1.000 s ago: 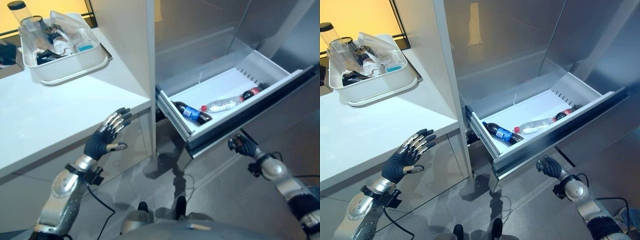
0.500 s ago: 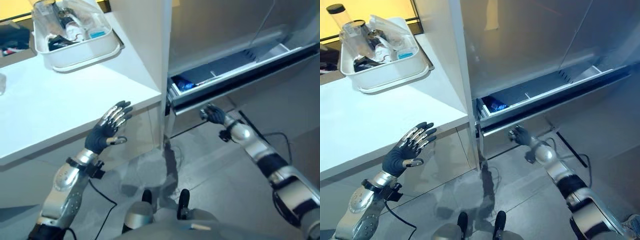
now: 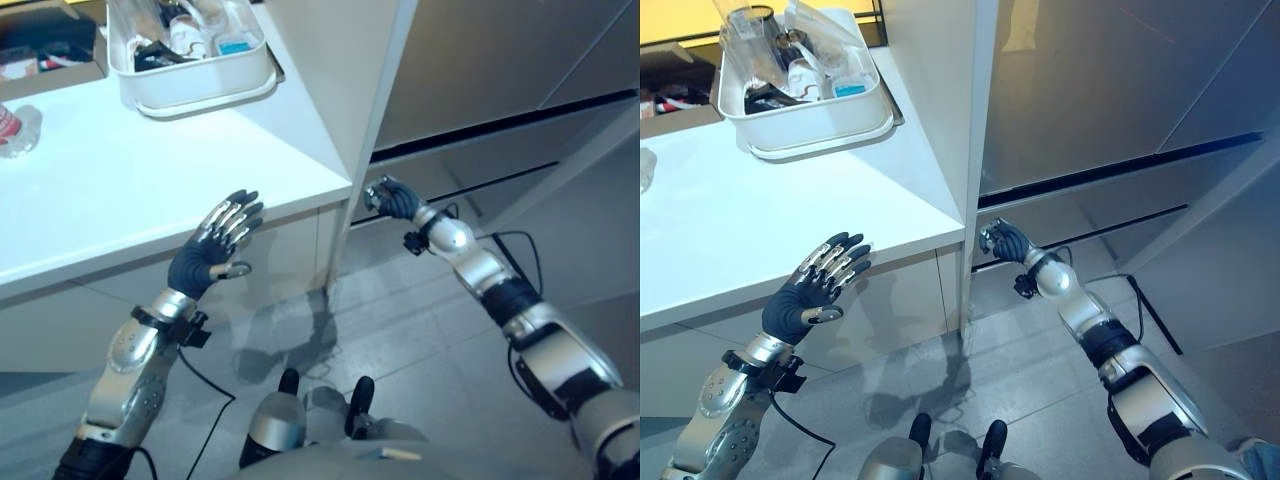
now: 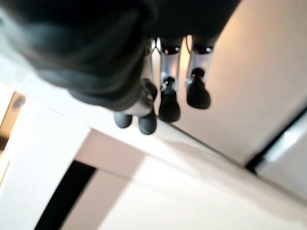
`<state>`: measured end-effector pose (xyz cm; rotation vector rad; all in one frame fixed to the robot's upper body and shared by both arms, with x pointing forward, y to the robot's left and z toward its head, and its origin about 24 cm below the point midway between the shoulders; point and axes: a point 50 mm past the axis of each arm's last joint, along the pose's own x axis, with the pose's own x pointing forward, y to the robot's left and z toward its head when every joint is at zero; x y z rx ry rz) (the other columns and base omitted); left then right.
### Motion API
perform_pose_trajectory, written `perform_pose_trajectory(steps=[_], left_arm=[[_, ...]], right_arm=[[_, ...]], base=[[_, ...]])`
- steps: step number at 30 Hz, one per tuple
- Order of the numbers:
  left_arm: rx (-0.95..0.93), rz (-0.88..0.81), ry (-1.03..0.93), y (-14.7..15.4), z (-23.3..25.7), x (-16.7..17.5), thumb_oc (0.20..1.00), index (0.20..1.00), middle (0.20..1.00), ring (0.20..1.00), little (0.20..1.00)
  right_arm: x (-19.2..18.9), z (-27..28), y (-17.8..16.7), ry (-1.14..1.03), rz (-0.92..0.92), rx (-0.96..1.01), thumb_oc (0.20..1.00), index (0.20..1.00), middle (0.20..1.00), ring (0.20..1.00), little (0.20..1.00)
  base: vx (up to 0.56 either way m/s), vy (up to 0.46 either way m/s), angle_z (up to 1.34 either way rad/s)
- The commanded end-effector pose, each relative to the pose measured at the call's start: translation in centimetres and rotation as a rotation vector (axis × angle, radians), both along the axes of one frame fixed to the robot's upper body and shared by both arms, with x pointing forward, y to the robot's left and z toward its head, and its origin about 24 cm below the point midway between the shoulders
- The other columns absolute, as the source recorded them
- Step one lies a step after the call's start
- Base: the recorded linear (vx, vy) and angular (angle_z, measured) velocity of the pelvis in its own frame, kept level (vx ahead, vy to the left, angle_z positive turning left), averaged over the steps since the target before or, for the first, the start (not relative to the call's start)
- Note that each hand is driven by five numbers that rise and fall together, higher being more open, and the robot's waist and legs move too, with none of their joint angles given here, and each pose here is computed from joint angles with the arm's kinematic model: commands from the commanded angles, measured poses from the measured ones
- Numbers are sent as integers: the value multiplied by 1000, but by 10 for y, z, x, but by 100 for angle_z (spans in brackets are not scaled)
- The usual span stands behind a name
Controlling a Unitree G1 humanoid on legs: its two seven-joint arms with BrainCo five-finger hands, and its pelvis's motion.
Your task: Take the drinks into the refrigerator
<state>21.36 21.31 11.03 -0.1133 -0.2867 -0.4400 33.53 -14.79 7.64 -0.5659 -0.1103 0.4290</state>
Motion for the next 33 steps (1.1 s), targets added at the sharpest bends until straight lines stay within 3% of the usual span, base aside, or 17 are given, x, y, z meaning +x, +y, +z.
perform_pose_trajectory(steps=[1, 2, 3, 4, 10, 21, 33], left_arm=[[21, 2, -105, -2, 16, -8, 1000, 1000, 1000, 1000, 1000], [30, 20, -104, -1, 14, -7, 1000, 1000, 1000, 1000, 1000], [30, 19, -102, -1, 13, -7, 1000, 1000, 1000, 1000, 1000], [32, 27, -101, -1, 12, -8, 1000, 1000, 1000, 1000, 1000], [69, 90, -103, 2, 4, -10, 1000, 1000, 1000, 1000, 1000], [192, 162, -42, 12, -22, -14, 1000, 1000, 1000, 1000, 1000], [200, -19, 28, 7, -32, -15, 1000, 1000, 1000, 1000, 1000]], right_arm=[[-6, 15, 0, -73, 41, 81, 200, 200, 200, 200, 200], [-19, 4, -6, -50, 28, 110, 216, 216, 216, 216, 216], [-19, 3, -7, -48, 27, 110, 420, 420, 420, 420, 420], [-25, -1, -11, -42, 12, 127, 1000, 1000, 1000, 1000, 1000], [-69, -47, -43, 84, -156, 291, 1000, 1000, 1000, 1000, 1000], [-142, -98, -82, 292, -297, 255, 1000, 1000, 1000, 1000, 1000], [-156, -104, -97, 327, -343, 262, 1000, 1000, 1000, 1000, 1000]], base=[[0, 0, 0], [0, 0, 0], [1, 6, 3], [-1, 9, 4], [8, 22, -5], [2, 26, -10], [-7, 6, -8]])
